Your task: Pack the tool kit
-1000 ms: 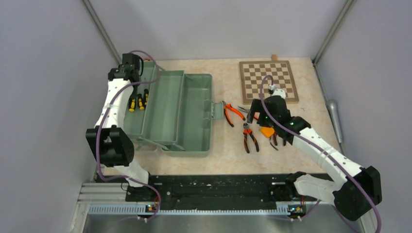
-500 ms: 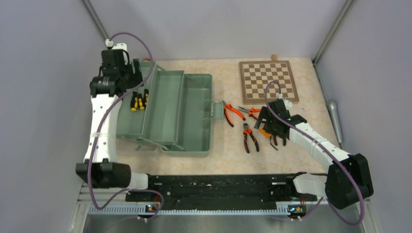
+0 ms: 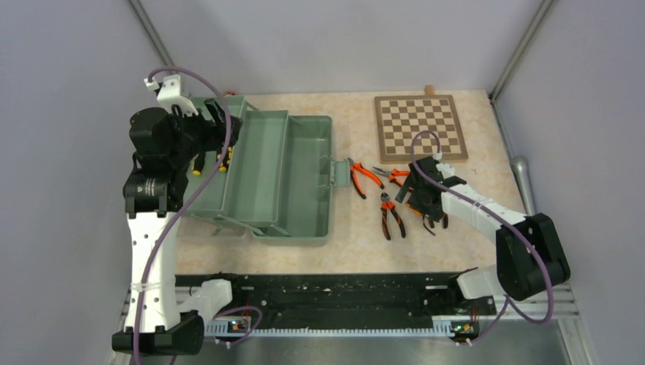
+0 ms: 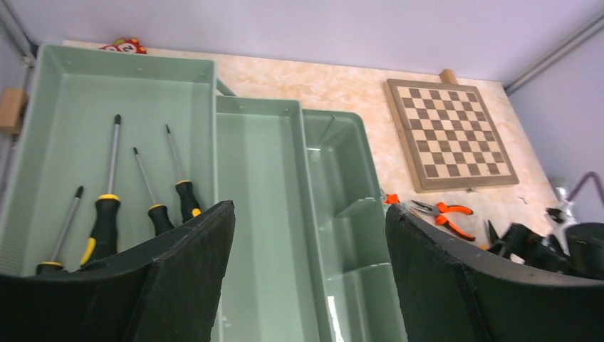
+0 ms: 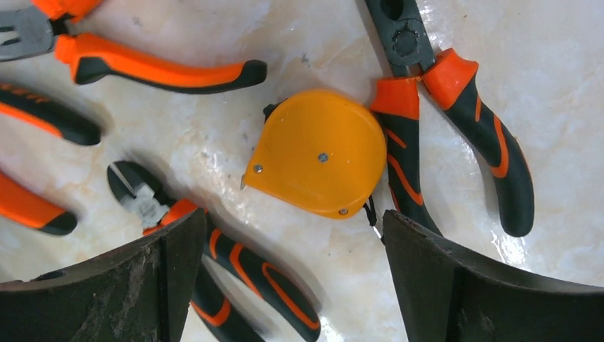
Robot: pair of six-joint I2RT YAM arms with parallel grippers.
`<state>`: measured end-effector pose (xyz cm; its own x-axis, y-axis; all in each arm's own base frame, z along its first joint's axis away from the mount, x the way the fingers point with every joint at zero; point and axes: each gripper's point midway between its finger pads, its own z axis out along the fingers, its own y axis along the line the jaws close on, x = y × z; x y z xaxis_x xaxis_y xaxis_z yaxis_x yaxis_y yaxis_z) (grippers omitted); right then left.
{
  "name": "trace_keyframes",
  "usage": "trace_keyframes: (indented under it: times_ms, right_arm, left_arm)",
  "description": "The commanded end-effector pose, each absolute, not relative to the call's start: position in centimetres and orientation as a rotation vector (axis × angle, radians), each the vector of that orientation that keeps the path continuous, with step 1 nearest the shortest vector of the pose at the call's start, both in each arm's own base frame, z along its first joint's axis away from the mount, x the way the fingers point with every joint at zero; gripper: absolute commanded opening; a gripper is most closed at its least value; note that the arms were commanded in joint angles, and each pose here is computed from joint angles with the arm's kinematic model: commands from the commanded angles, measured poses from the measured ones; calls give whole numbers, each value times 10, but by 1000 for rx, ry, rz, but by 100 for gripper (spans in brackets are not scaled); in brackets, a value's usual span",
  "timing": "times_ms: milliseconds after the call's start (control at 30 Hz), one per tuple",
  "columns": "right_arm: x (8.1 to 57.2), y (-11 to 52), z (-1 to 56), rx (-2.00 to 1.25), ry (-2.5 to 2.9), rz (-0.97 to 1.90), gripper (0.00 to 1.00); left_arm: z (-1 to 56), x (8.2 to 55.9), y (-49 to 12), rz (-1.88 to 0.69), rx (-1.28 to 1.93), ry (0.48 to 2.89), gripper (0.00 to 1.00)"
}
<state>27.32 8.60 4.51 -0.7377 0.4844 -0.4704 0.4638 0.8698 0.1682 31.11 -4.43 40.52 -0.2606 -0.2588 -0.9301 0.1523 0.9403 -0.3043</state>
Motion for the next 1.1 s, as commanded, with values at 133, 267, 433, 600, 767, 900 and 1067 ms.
trace_keyframes:
  times_ms: [133, 267, 433, 600, 767, 900, 1067]
  right_arm:
    - [294, 72, 24, 827, 2456, -37, 91]
    - [299, 72, 17, 825, 2456, -52, 91]
    - [298, 70, 15, 814, 2461, -65, 80]
    - [294, 71, 32, 765, 2447, -25, 56]
    - [296, 73, 71, 645, 2376, 49, 39]
    - [304, 83, 117, 447, 2280, 111, 31]
    - [311, 113, 183, 161, 2111, 254, 27]
  left_arm:
    - [421, 299, -68, -502, -5, 1732, 82]
    - [419, 298, -78, -523, 27, 1739, 82]
    - [417, 301, -88, -547, 56, 1750, 82]
    - [414, 305, -106, -623, 98, 1758, 82]
    - [412, 311, -130, -759, 127, 1763, 82]
    - [406, 316, -154, -869, 148, 1780, 82]
    - [396, 319, -195, -965, 219, 1810, 82]
